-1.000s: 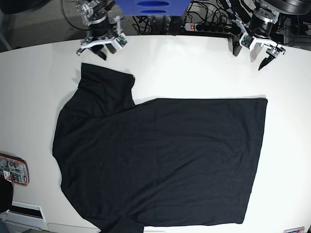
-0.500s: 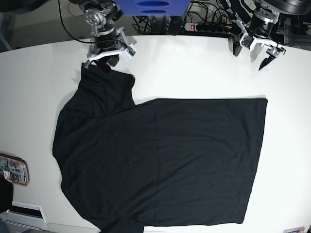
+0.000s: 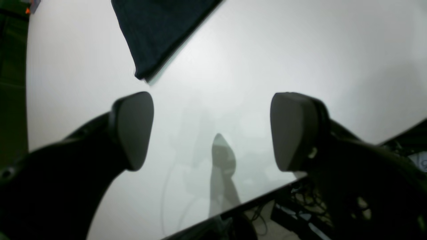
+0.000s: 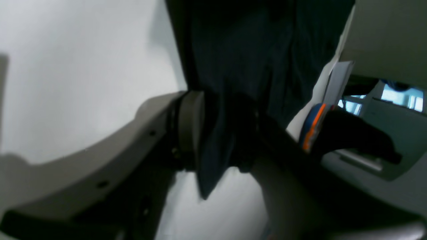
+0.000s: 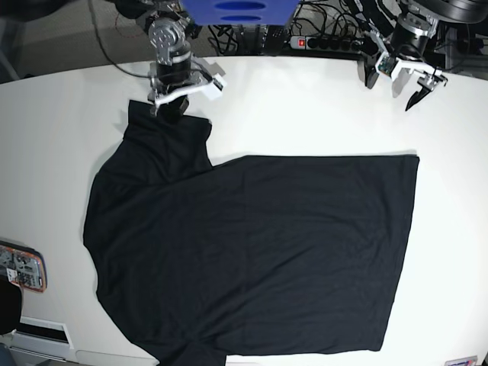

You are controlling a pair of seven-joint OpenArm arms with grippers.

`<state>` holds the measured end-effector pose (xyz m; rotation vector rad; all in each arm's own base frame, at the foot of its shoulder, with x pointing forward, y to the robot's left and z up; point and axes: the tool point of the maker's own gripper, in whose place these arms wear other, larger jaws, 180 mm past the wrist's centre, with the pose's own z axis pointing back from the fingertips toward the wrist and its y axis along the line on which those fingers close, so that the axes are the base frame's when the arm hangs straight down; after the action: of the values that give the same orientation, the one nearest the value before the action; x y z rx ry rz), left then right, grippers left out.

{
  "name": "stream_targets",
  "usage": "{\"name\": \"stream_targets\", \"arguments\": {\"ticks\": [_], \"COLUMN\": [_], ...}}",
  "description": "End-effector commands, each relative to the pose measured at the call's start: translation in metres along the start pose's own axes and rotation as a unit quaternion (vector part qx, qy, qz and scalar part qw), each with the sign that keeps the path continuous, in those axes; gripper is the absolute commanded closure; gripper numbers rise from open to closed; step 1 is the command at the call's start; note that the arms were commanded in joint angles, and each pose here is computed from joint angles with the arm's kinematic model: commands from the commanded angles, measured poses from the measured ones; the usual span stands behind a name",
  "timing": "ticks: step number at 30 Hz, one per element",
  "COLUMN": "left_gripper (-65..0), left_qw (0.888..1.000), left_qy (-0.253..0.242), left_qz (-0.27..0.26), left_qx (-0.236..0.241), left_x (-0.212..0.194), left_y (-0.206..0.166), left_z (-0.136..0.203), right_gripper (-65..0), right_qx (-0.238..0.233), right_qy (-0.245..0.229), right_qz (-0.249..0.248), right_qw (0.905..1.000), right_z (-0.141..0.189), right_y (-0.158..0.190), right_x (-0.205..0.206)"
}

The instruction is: Fold the T-shirt properly

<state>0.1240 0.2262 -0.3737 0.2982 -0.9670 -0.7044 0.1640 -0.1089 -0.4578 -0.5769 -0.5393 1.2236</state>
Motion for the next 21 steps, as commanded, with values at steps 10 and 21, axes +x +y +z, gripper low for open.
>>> {"name": "stream_targets", "arguments": {"ticks": [10, 21], "left_gripper": [-49.8, -49.8], "left_qw": [1.0, 1.0], "left_qy": [0.0, -0.001], "left_qz": [0.022, 0.02], "left_qx": [-0.002, -0.004], "left_x": [-0.002, -0.002], "left_y": [-0.003, -0.002], "left_z": [0.014, 0.017], "right_gripper": [-23.3, -23.3], "right_qx": [0.1, 0.151], "right_qy": [-0.058, -0.054], "right_qz": [-0.086, -0.081], "right_qw": [0.9896, 0.9837], "right_z": [0.031, 0.092], "right_y": [0.017, 0.063], "right_x": [0.026, 0.016]}}
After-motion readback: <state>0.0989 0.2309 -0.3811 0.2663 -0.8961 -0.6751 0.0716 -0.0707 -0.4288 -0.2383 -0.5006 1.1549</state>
